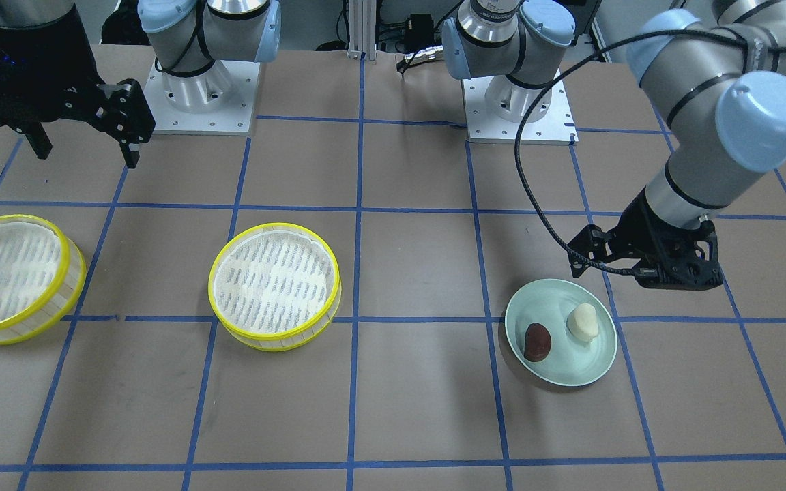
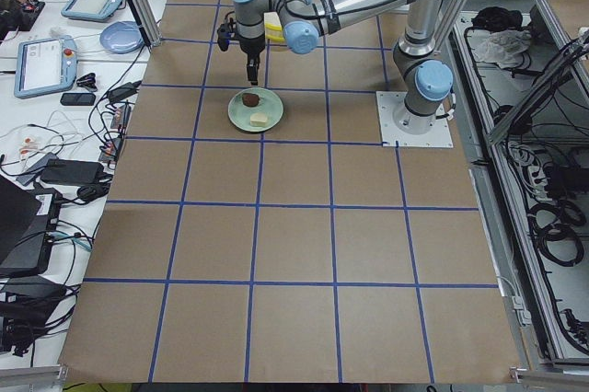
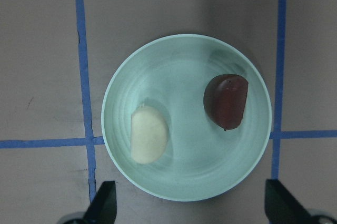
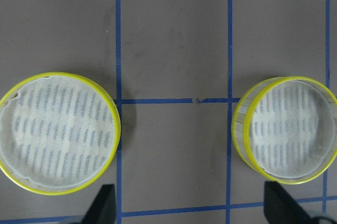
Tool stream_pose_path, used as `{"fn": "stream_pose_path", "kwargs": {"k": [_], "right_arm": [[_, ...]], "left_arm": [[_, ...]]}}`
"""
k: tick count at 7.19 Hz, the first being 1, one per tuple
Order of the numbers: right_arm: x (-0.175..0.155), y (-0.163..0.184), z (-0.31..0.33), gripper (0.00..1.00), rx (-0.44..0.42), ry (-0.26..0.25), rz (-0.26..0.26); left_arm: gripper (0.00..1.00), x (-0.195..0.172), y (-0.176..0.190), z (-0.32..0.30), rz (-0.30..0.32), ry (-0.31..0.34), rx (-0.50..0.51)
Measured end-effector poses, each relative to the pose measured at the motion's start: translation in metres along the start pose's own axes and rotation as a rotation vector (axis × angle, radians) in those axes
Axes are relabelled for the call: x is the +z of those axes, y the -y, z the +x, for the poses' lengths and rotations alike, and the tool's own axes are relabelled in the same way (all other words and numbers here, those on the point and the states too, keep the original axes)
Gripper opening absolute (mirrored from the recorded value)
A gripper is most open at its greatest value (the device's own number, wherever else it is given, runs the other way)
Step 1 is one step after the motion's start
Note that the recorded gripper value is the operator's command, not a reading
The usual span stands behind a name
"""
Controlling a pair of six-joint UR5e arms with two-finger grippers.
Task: Stack buns with steamer
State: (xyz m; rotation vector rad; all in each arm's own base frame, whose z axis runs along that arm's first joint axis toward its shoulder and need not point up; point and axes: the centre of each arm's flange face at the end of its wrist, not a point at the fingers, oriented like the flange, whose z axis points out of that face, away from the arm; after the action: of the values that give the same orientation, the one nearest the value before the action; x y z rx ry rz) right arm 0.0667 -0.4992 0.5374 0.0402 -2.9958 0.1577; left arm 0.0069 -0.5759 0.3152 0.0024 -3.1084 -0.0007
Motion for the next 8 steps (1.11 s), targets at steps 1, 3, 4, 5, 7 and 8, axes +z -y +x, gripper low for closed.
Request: {"fn": "stream_pose_path", "kwargs": {"k": [1,3,4,5,7,8], "right_arm": [[0.006,0.002,0.033,1.00,-0.035,-0.002,-0.011],[0.023,0.001,0.114,1.00,-0.047,-0.006,-0.039],[0.035,-0.002,0.155,1.00,-0.012,-0.005,-0.062],[0.052,-0.005,0.189,1.00,0.012,0.003,-0.092],[0.104,-0.003,0.243,0.99,-0.030,0.031,-0.152],[0.138,-0.003,0.267,0.99,-0.053,0.040,-0.167]], "left_arm": [[0.98,0.031,0.008,-0.008,-0.020,-0.001,-0.006],[0.97,0.080,0.019,-0.017,-0.071,0.017,-0.018],[0.96,0.095,0.020,-0.020,-0.092,0.019,-0.024],[0.89,0.105,0.021,-0.021,-0.108,0.019,-0.033],[0.61,0.115,0.021,-0.022,-0.126,0.017,-0.046],[0.35,0.119,0.021,-0.022,-0.132,0.016,-0.045]]}}
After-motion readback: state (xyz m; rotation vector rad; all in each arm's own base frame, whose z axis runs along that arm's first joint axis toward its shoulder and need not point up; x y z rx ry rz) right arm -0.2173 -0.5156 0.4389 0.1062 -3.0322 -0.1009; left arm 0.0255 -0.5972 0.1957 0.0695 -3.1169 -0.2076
